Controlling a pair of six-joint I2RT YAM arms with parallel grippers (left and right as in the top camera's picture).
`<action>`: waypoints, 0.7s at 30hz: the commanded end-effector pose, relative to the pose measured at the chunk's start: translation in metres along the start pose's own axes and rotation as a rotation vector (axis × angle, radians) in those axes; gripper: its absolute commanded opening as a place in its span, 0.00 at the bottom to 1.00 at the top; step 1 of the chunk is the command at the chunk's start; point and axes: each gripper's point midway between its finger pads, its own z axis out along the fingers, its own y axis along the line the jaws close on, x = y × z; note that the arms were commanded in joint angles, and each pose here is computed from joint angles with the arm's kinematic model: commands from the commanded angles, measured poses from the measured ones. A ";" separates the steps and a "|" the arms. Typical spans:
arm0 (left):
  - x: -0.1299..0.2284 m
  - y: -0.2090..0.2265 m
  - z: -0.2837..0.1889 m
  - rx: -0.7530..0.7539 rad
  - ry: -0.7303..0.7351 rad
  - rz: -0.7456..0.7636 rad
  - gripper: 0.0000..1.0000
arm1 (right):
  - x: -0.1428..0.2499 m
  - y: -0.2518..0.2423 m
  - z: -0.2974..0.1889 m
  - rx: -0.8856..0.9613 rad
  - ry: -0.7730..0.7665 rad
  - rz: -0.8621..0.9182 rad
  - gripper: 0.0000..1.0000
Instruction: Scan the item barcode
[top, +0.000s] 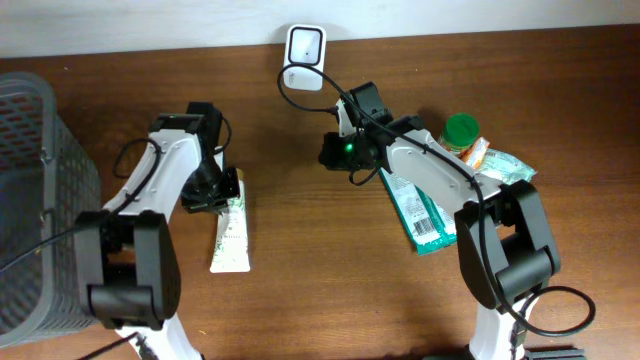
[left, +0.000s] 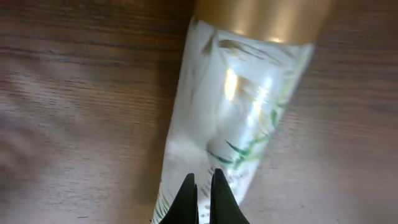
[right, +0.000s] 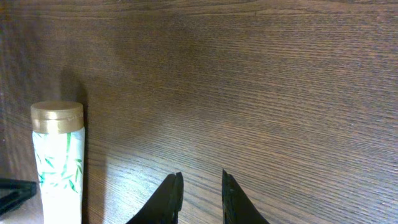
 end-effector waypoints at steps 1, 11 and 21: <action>-0.004 -0.008 -0.016 0.040 -0.049 0.024 0.00 | 0.001 -0.004 0.002 0.017 -0.001 0.003 0.19; 0.006 0.009 0.044 -0.079 -0.083 0.022 0.00 | 0.002 -0.005 0.002 0.019 0.003 0.004 0.19; -0.014 0.015 0.005 -0.126 -0.161 -0.045 0.00 | 0.002 -0.005 0.002 0.019 0.002 0.004 0.19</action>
